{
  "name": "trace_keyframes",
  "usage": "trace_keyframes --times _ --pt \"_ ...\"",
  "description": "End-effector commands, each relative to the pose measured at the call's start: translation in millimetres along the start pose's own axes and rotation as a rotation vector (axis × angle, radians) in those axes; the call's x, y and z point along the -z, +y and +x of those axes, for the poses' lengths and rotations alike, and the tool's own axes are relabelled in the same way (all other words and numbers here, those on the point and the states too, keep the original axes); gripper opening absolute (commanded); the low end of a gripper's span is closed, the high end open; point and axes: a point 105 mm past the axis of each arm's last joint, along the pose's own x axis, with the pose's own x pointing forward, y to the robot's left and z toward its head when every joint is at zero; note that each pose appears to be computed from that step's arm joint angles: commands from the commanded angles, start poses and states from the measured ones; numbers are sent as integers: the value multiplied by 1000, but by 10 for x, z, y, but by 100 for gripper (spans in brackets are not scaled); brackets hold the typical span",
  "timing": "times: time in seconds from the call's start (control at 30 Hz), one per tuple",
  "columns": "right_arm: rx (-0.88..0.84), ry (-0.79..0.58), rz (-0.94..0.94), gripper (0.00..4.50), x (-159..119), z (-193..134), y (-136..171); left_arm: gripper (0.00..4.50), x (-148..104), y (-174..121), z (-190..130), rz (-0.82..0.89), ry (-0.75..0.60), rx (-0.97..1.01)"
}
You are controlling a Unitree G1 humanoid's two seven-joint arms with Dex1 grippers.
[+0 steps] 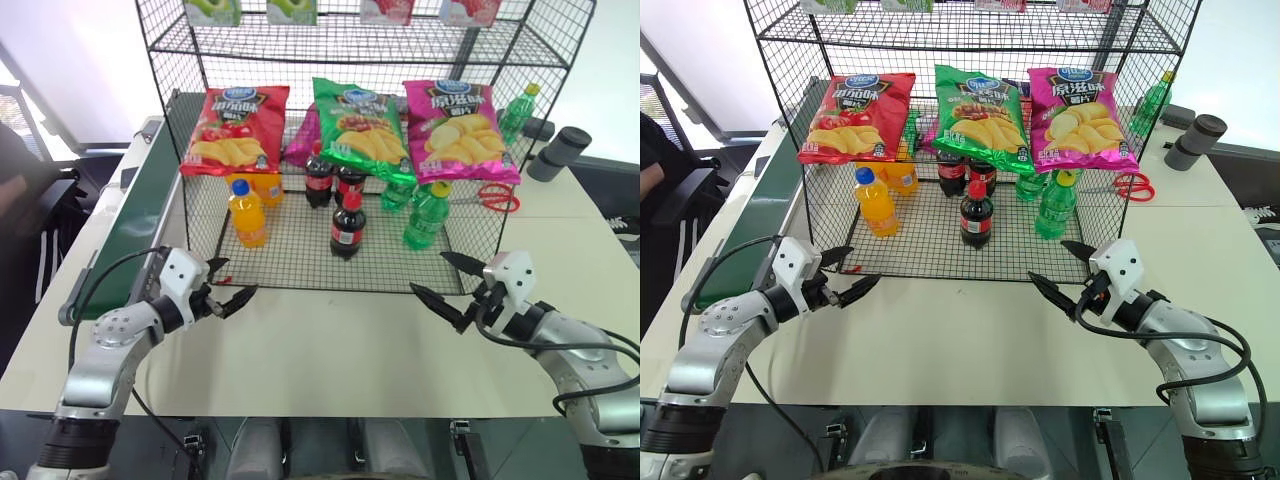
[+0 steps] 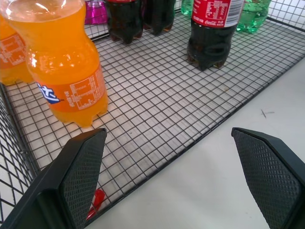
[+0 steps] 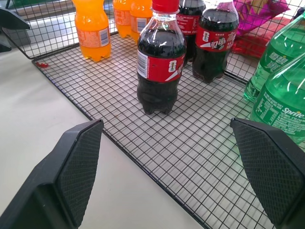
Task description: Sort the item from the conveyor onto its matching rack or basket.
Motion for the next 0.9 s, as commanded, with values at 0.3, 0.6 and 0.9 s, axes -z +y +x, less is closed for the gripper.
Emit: trace_keyframes --times 0.3,0.6,0.9 --pt "-10 -30 -23 444 -91 26 33 450 -142 55 -42 36 -39 -31" --pt "-9 -29 -25 444 -91 31 27 450 -113 114 -50 75 -29 -60" --pt "-7 -29 -26 444 -68 24 -1 450 -105 152 -46 76 -28 -73"
